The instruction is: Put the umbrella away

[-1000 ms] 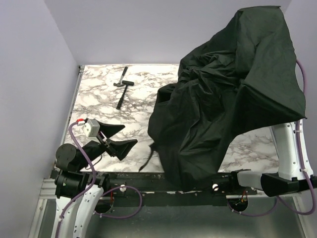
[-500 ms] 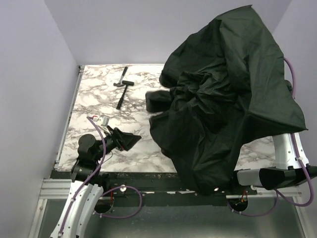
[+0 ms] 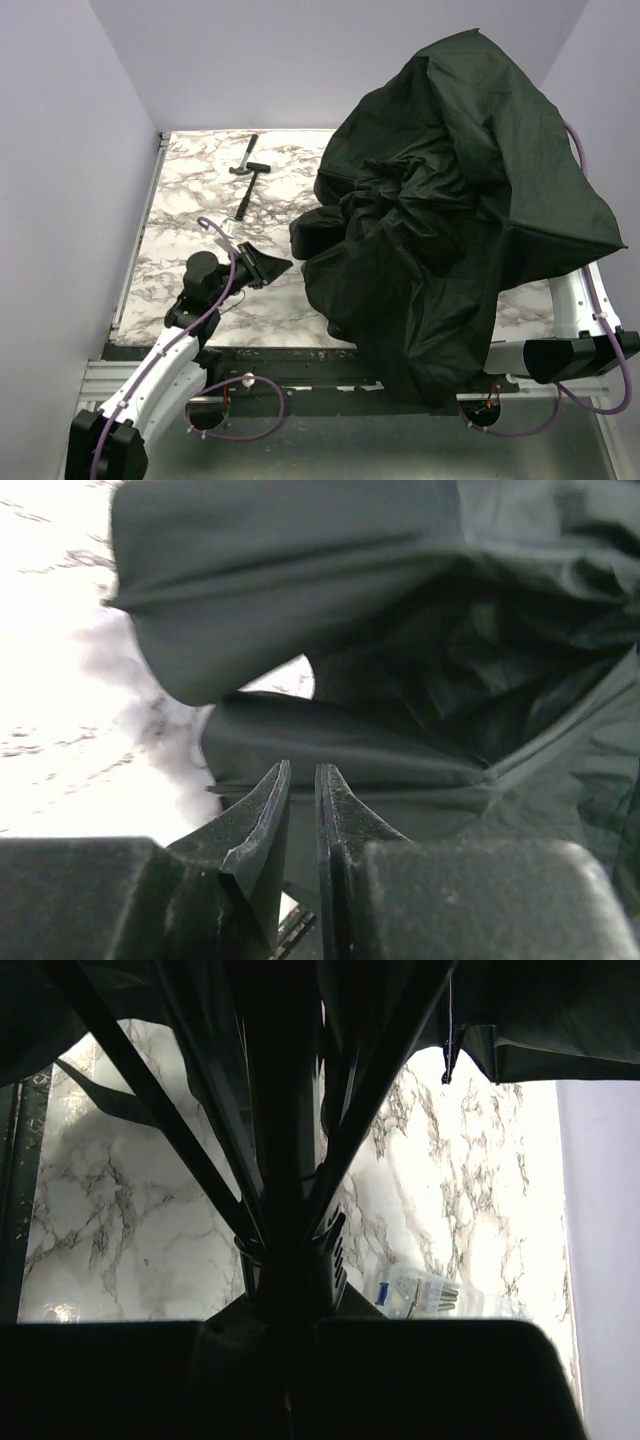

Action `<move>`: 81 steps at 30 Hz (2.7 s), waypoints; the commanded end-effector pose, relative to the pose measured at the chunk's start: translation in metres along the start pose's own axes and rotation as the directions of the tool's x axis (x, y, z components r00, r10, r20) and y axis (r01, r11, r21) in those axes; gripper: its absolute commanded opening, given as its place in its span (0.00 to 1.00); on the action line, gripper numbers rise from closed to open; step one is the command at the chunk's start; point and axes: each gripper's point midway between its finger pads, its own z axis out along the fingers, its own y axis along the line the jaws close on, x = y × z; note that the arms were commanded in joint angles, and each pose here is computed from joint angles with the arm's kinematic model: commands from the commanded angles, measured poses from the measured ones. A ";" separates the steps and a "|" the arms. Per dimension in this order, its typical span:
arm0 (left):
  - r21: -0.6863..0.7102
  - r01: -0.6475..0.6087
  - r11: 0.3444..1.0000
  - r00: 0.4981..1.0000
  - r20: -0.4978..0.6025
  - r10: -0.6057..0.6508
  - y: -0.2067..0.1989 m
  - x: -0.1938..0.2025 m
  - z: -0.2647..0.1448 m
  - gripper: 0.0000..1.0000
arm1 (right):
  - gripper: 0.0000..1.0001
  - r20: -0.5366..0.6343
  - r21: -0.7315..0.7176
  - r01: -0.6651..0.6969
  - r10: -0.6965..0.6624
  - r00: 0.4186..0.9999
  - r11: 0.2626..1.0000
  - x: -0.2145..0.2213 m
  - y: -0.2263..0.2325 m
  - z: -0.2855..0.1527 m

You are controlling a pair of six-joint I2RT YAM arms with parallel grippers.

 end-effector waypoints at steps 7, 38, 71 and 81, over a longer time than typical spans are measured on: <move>0.087 -0.025 0.996 0.999 -0.039 0.028 -0.035 0.023 0.031 0.17 | 0.00 0.095 -0.014 -0.012 0.013 0.995 1.000 -0.012 0.003 0.006; 0.532 -0.311 0.788 0.932 0.010 0.361 -0.181 0.020 -0.055 0.84 | 0.00 0.006 0.270 -0.333 0.344 0.939 0.904 0.027 -0.047 0.020; 0.381 -0.388 0.839 0.917 0.070 0.392 -0.214 0.021 0.036 0.05 | 0.00 0.024 0.009 -0.384 0.384 0.923 0.923 0.037 0.025 0.046; 0.592 -0.295 0.750 0.937 0.026 0.347 -0.248 0.022 0.087 0.03 | 0.00 -0.068 0.020 -0.395 0.395 0.916 0.918 0.066 0.064 0.060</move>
